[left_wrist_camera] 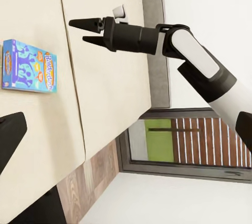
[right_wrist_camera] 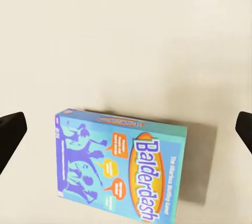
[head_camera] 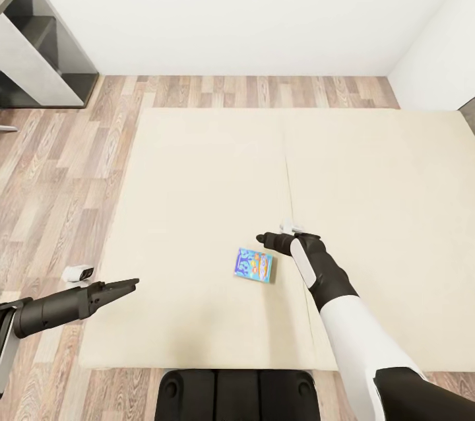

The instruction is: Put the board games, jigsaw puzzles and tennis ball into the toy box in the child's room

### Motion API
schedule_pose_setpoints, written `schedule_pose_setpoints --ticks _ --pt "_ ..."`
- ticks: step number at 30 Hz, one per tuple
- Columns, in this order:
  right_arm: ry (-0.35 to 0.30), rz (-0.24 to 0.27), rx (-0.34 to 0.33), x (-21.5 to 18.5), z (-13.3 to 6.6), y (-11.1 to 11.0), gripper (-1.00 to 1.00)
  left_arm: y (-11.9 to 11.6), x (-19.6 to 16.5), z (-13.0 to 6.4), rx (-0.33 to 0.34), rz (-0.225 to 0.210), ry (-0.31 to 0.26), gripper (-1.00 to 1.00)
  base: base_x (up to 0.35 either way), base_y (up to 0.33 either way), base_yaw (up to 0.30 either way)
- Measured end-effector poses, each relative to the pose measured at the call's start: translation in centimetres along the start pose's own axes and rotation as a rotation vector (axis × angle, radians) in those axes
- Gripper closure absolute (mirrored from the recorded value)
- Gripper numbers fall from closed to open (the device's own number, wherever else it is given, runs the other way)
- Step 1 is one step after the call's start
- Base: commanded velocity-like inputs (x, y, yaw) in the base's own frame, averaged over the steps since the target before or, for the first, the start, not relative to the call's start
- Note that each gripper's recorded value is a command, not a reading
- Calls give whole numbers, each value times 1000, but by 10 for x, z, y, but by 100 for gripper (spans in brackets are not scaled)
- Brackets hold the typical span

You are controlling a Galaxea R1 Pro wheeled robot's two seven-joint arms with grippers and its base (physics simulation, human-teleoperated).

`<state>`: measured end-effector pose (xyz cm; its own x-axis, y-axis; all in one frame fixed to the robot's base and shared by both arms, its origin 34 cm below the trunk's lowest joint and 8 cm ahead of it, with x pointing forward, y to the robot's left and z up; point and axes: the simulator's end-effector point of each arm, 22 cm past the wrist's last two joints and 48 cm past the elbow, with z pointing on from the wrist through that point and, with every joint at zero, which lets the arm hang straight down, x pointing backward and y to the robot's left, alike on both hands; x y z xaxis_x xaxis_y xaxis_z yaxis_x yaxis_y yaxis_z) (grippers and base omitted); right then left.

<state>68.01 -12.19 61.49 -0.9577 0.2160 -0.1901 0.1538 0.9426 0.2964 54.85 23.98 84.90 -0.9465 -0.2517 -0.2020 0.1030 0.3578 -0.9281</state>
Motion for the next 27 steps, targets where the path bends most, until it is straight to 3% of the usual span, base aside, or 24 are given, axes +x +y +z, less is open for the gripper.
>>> schedule_pose_setpoints --ticks 27 --pt "23 -2 4 11 8 -2 -100 9 3 -3 -17 -9 15 -100 0 0 0"
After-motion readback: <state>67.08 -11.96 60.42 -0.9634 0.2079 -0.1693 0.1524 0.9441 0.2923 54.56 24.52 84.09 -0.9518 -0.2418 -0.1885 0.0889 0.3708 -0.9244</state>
